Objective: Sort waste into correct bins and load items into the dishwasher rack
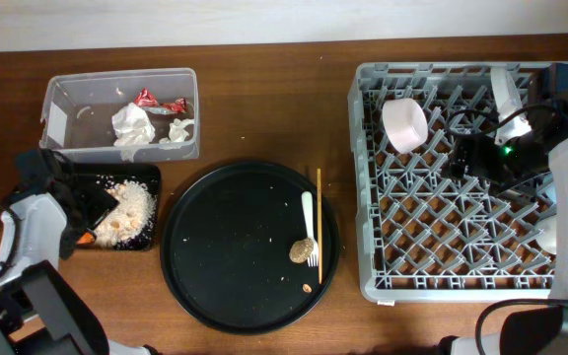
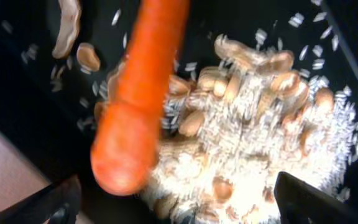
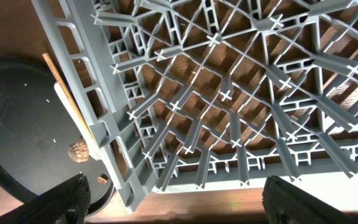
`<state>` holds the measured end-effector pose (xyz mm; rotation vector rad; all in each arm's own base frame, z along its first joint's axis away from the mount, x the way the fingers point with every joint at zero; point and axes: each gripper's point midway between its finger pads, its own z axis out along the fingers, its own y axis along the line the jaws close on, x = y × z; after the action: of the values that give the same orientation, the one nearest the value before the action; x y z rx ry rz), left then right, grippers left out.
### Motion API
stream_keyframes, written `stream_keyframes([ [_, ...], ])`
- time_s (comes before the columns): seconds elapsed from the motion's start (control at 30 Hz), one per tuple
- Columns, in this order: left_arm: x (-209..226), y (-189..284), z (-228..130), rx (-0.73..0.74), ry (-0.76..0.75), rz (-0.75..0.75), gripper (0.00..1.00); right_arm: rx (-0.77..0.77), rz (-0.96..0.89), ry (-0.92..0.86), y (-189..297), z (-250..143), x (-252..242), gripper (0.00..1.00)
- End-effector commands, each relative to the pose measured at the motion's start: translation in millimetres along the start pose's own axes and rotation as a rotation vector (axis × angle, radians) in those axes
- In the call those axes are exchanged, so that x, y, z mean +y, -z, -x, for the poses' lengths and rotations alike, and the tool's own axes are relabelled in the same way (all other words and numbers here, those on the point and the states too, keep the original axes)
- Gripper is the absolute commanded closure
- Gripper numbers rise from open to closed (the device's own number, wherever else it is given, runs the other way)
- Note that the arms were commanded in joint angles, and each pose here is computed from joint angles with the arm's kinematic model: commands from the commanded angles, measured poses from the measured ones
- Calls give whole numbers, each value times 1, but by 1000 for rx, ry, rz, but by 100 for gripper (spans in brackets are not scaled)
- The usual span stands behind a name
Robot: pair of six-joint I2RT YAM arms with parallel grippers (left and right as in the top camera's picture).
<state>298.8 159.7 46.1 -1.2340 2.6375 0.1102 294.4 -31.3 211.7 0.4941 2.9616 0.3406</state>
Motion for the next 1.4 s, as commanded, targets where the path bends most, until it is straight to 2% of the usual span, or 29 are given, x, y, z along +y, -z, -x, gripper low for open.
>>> stream_keyframes([
  [0.0,-18,48,17,-97,-23,-57,1,-23,-4,9,7,-2,0,8],
  [0.03,-41,68,3,-120,-100,-94,1,-24,-4,9,7,-2,0,8],
  [0.1,-97,86,-47,-83,-331,-174,1,-23,-4,9,7,-2,0,8],
  [0.17,-157,97,-128,-18,-617,-262,1,-23,-4,9,7,-2,0,7],
  [0.23,-189,102,-196,16,-885,-303,1,-23,-4,9,7,-2,0,7],
  [0.27,-200,97,-230,41,-1027,-314,1,-23,-4,9,7,-2,0,7],
  [0.33,-210,88,-268,89,-1208,-348,1,-23,-4,9,7,-2,0,7],
  [0.37,-215,70,-306,142,-1407,-356,1,-23,-4,9,7,-2,0,7],
  [0.4,-213,57,-327,168,-1499,-337,1,-23,-4,9,7,-2,0,7],
  [0.43,-214,50,-337,181,-1530,-335,1,-23,-4,9,7,-2,0,7],
  [0.47,-218,51,-355,217,-1588,-401,2,-23,-4,9,7,-2,0,7],
  [0.53,-222,53,-366,221,-1630,-444,3,-23,-4,9,7,-2,0,7],
  [0.6,-222,53,-367,221,-1633,-444,4,-23,-4,9,7,-2,0,7],
  [0.67,-223,49,-367,215,-1634,-436,10,-23,-4,9,7,-2,0,7],
  [0.73,-221,41,-365,218,-1637,-402,28,-23,-4,9,7,-2,0,7],
  [0.8,-217,29,-365,228,-1640,-363,32,-20,-4,9,7,-2,0,7],
  [0.83,-217,29,-365,229,-1640,-362,46,-20,-4,9,7,-2,0,7],
  [0.87,-217,28,-362,213,-1641,-345,56,-20,-5,9,7,-2,0,7],
  [0.93,-213,28,-346,166,-1649,-251,82,-20,-7,9,7,-2,-1,7],
  [1.03,-220,50,-322,91,-1608,-182,91,-19,-8,13,7,-3,-1,7],
  [1.1,-226,77,-290,27,-1497,-223,94,-16,-8,12,7,-3,-1,7],
  [1.2,-210,109,-199,-68,-1231,-256,94,-16,-8,12,7,-3,-1,7],
  [1.23,-188,109,-143,-92,-1064,-226,93,-16,-8,12,7,-3,-1,7],
  [1.37,-125,79,-45,-95,-715,-133,94,-16,-8,12,7,-3,-1,7],
])
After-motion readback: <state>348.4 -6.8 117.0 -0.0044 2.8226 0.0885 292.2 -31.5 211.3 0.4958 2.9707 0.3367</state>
